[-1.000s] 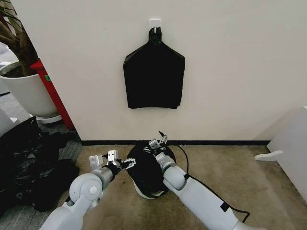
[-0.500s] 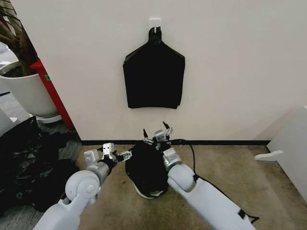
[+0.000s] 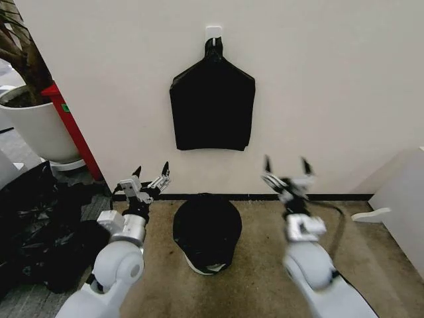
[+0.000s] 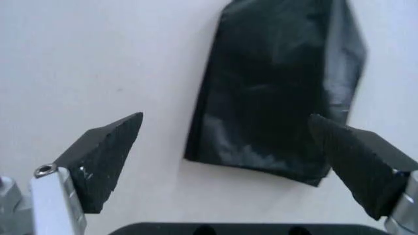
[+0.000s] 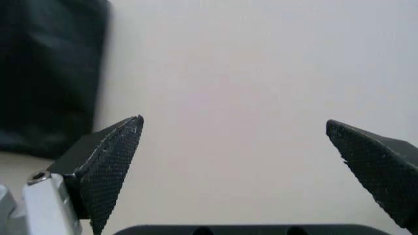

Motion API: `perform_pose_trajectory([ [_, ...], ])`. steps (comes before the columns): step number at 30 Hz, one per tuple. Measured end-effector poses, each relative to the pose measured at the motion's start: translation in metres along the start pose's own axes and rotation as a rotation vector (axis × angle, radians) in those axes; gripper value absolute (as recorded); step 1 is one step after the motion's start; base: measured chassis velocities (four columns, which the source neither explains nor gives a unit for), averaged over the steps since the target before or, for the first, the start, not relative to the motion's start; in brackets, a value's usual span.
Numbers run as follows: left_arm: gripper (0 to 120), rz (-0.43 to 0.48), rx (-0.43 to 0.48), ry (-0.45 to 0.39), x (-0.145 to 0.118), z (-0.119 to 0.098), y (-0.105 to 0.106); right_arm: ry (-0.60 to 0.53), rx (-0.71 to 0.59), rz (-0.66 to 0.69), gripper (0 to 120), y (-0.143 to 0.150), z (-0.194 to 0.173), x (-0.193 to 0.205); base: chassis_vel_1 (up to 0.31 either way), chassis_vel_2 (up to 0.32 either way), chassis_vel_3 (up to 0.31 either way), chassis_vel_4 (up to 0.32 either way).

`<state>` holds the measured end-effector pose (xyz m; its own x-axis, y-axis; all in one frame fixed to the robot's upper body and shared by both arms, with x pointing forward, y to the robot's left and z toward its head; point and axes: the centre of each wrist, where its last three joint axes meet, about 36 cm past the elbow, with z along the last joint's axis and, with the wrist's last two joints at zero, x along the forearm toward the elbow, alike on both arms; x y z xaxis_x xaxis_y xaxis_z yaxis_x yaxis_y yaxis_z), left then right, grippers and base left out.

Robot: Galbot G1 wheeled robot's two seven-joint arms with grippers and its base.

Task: Place the garbage bag over the trash bin.

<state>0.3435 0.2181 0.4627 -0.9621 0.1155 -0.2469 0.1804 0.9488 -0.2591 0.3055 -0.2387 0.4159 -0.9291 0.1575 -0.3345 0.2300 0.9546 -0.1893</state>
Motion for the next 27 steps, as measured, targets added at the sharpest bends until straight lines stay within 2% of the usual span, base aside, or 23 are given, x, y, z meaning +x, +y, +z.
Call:
perform_pose_trajectory([
  [7, 100, 0.019, -0.017, 0.0, 0.008, 0.001, -0.006, 0.066, 0.009, 0.038, 100, -0.017, -0.013, 0.045, 0.0, 0.0, 0.0, 0.0],
  [27, 100, 0.019, -0.02, 0.015, 0.009, 0.004, -0.005, 0.069, -0.008, 0.025, 100, -0.015, -0.013, 0.045, 0.0, 0.0, 0.0, 0.0],
])
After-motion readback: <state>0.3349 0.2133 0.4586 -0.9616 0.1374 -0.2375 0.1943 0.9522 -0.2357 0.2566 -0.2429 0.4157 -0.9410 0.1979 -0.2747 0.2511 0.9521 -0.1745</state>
